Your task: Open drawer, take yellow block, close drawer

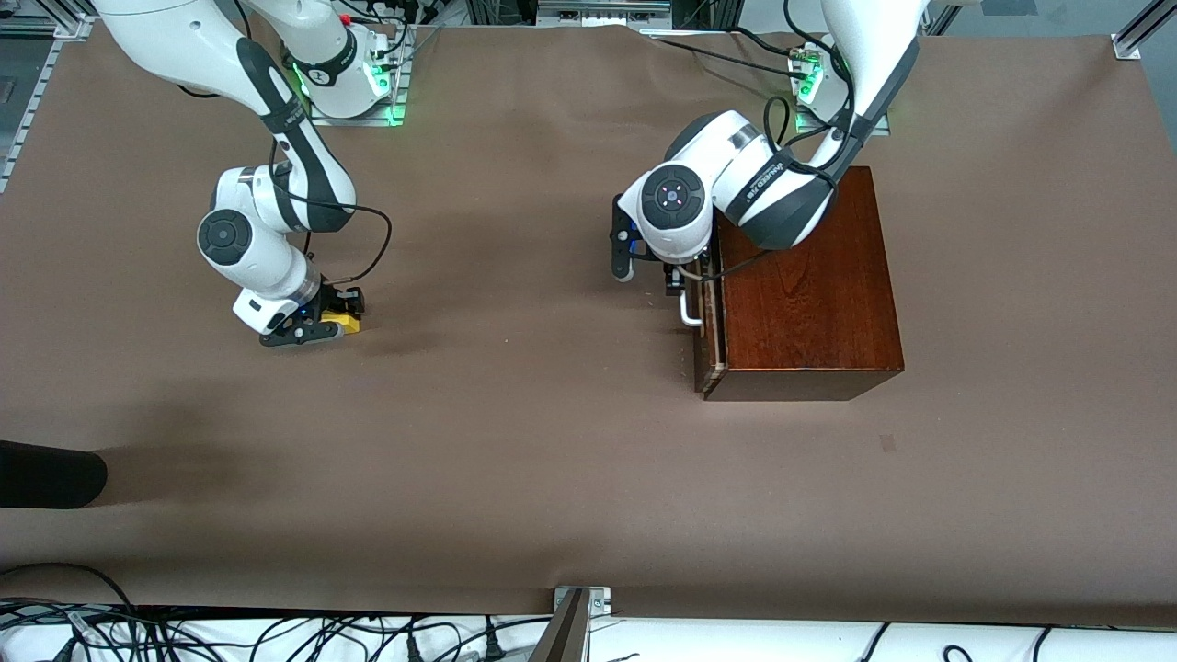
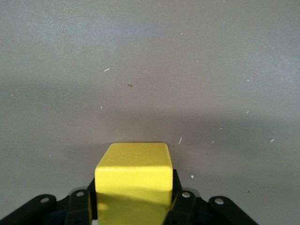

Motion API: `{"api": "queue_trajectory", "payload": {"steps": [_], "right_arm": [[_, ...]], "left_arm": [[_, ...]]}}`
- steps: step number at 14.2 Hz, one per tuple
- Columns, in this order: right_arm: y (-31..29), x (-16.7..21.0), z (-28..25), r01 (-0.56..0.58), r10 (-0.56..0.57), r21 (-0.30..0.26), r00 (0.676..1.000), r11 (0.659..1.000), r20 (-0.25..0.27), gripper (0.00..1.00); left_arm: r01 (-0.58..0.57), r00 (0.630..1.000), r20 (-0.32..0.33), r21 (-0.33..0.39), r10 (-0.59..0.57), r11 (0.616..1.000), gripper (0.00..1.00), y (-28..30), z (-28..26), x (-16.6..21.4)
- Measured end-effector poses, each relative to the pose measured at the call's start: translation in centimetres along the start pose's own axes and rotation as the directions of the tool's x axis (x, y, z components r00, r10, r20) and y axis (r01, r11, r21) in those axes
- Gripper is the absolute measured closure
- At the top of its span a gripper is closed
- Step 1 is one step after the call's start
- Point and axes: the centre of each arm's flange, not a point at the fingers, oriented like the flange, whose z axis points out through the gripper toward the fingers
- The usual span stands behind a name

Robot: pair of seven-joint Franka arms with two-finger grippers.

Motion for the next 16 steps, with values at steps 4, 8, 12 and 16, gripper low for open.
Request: {"api": "queue_trajectory", "payload": {"steps": [4,8,12,16], "right_arm": [[0.1,1.0,-2.0,0.0,0.0,-0.001,0.999,1.0,-0.043,0.21],[0.0,2.8,-12.7,0.027,-0.027,-0.012,0.999,1.0,-0.046,0.0],[0.1,3.5,-27.4,0.046,-0.052,-0.052,0.991,0.998,-0.124,0.0],[-0.9,3.0,-35.9,0.052,-0.058,-0.053,0.991,0.997,-0.121,0.0]], "left_arm": [[0.007,1.0,0.011,0.001,-0.007,1.0,0.0,-0.1,-0.2,-0.5],[0.019,1.0,0.016,0.0,-0.019,1.0,0.0,-0.5,-0.4,-1.1],[0.055,0.997,-0.062,0.03,-0.053,0.998,0.0,-0.8,-4.4,-1.4],[0.185,0.969,-0.18,0.089,-0.167,0.979,0.0,-0.4,-14.0,-6.9]]}}
